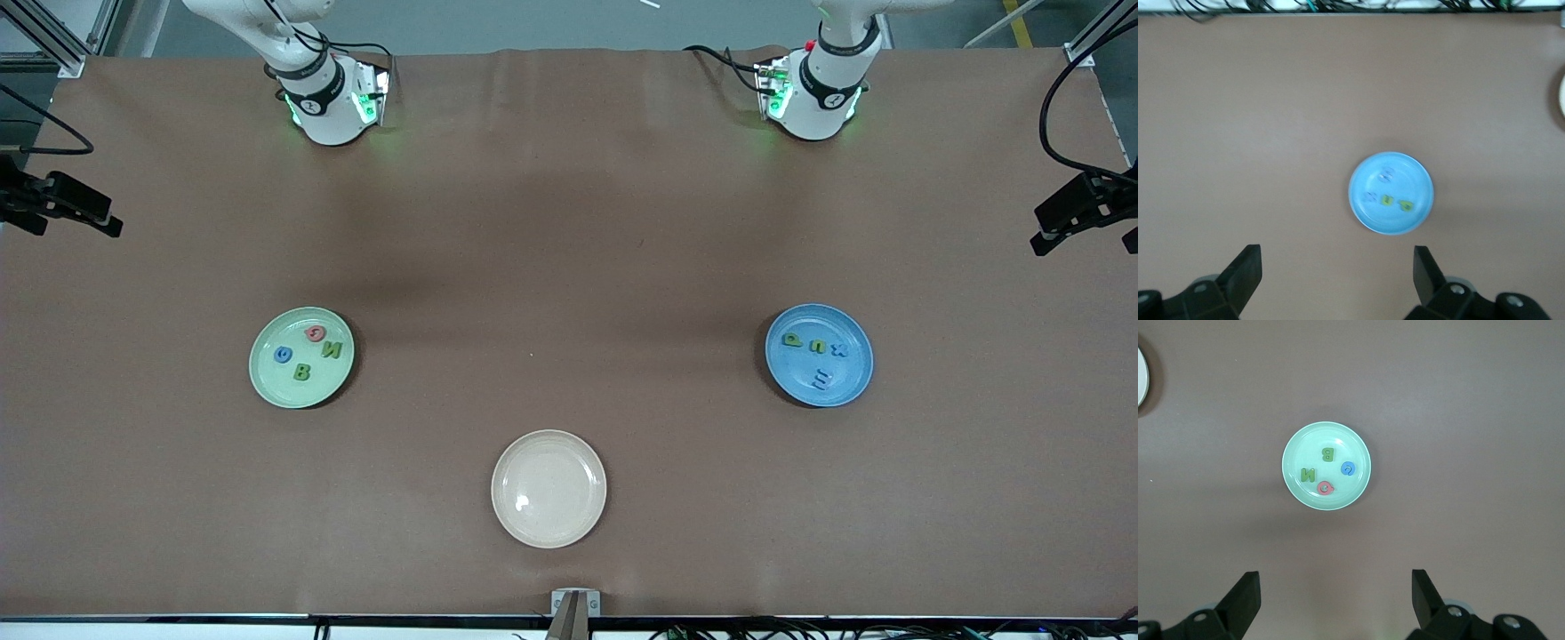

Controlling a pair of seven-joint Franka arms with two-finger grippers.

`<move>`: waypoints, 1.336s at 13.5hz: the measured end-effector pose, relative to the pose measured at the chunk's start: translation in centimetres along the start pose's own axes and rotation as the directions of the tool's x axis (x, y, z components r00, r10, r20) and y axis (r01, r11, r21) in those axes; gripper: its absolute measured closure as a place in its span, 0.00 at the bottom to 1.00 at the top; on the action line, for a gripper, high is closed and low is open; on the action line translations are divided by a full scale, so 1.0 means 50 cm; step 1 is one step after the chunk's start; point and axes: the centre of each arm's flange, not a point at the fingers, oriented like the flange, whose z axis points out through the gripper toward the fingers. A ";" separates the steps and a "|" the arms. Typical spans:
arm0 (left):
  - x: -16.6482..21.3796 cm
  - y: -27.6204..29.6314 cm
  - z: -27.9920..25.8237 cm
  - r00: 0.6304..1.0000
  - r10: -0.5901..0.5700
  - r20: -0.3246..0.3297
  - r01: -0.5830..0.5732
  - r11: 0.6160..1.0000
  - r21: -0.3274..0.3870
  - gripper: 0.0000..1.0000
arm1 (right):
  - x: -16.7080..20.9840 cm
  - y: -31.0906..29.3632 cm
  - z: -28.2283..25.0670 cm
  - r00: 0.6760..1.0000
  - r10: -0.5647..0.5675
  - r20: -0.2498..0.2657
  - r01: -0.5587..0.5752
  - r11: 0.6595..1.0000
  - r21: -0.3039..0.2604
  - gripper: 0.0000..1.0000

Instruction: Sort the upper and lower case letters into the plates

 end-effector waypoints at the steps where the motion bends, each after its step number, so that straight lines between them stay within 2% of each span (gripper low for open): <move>1: -0.004 0.004 0.003 1.000 -0.006 0.021 0.006 0.999 -0.033 0.00 | -0.001 0.001 -0.001 1.000 -0.003 -0.001 0.003 1.000 -0.007 0.00; 3: -0.011 0.003 0.008 0.999 -0.017 0.049 0.021 0.998 -0.062 0.00 | -0.001 0.000 -0.002 1.000 -0.007 -0.002 0.007 1.000 -0.014 0.00; 7: -0.022 -0.001 0.018 0.994 -0.020 0.103 0.026 0.998 -0.062 0.00 | -0.009 -0.005 0.004 1.000 -0.012 0.006 0.012 1.000 -0.014 0.00; 18: -0.023 0.000 0.020 0.994 -0.015 0.107 0.020 0.999 -0.048 0.00 | -0.025 -0.036 0.006 0.999 -0.041 0.008 0.041 0.999 -0.015 0.00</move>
